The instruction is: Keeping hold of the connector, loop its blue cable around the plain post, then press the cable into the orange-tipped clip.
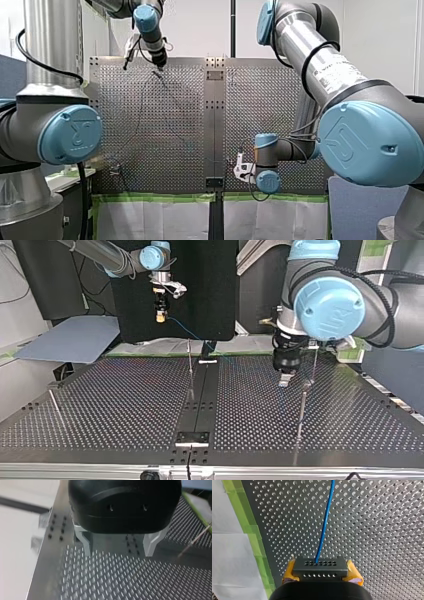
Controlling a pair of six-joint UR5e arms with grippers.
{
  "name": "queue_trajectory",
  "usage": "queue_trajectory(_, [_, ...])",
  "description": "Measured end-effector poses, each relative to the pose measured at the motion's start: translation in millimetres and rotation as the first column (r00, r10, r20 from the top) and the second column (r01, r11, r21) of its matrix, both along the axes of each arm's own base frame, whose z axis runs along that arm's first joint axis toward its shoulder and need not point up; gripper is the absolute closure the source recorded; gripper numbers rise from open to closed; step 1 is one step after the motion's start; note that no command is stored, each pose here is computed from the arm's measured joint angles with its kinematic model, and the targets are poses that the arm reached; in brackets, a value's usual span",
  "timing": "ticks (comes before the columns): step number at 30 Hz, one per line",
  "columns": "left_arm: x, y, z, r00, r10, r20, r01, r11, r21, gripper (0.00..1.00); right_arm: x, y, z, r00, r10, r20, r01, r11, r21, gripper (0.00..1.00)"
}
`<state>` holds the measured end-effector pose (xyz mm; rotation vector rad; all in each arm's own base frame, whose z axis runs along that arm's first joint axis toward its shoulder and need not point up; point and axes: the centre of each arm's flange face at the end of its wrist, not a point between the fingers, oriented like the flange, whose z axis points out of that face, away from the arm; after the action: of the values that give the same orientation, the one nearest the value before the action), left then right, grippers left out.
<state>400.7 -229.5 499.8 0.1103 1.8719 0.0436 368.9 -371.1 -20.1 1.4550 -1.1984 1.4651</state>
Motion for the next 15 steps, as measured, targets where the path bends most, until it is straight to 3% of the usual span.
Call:
queue_trajectory(5, [13.1, -26.0, 1.3, 0.9982, -0.044, 0.040, 0.042, 0.9982, 0.044, 0.00, 0.2, -0.6, 0.2, 1.0000, 0.000, 0.001, 0.000, 1.0000, 0.000, 0.87])
queue_trajectory(15, [28.8, -72.8, -14.8, 0.9947, -0.074, 0.070, 0.064, 0.9885, 0.137, 0.00, 0.1, -0.7, 0.1, 1.0000, 0.000, -0.002, 0.000, 1.0000, 0.001, 0.87])
